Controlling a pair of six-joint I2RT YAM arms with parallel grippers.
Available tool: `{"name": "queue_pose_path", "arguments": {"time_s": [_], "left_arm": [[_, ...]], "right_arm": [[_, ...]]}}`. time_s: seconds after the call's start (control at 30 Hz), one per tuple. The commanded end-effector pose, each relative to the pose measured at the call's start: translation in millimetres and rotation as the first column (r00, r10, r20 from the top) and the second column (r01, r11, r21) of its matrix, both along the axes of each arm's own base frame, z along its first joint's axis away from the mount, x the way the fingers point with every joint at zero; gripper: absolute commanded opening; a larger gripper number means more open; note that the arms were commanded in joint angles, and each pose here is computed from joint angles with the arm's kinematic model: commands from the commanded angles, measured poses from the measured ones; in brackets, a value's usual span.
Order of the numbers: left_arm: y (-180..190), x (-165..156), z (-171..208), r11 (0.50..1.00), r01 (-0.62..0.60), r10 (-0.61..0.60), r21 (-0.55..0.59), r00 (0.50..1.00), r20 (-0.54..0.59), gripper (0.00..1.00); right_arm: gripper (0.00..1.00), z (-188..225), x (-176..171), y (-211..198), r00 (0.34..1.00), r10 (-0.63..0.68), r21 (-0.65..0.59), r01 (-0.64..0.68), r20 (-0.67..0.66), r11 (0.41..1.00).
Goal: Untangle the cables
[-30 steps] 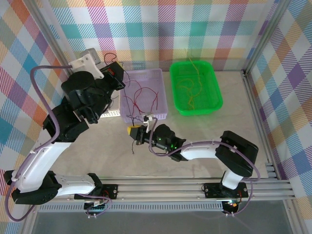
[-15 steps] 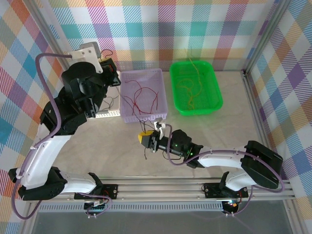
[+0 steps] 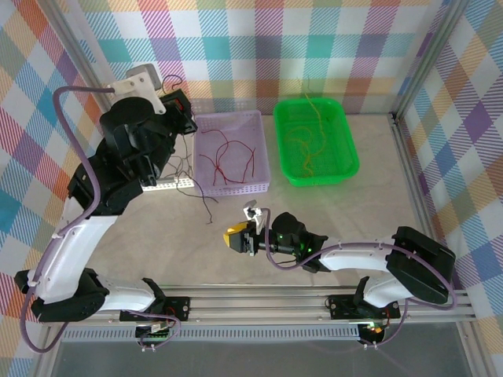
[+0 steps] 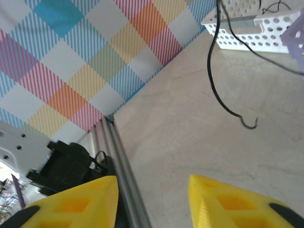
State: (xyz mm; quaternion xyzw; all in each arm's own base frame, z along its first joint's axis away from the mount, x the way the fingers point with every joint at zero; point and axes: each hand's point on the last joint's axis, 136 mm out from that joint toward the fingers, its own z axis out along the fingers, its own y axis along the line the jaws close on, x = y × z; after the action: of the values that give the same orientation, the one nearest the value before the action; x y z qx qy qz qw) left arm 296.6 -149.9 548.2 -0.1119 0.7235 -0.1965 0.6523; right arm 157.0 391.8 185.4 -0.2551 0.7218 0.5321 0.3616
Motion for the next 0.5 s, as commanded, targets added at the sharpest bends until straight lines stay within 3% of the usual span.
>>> {"name": "queue_pose_path", "arguments": {"time_s": [0.0, 0.2, 0.47], "left_arm": [[-4.1, 0.8, 7.3, 0.997, 0.023, -0.021, -0.073, 1.000, 0.018, 0.00], [-3.2, -0.8, 9.4, 0.996, 0.024, -0.023, -0.089, 1.000, 0.017, 0.00], [-2.9, -4.0, 13.4, 0.995, 0.039, -0.038, -0.097, 0.999, 0.017, 0.00]], "right_arm": [[0.63, 10.9, 0.8, 4.9, 0.999, 0.005, 0.030, -0.006, 0.045, 1.000], [0.71, 17.6, 9.8, 27.1, 0.997, 0.022, 0.004, -0.022, 0.074, 1.000], [0.67, 0.8, 22.7, 35.7, 0.991, 0.005, -0.053, 0.002, 0.132, 0.999]]}}
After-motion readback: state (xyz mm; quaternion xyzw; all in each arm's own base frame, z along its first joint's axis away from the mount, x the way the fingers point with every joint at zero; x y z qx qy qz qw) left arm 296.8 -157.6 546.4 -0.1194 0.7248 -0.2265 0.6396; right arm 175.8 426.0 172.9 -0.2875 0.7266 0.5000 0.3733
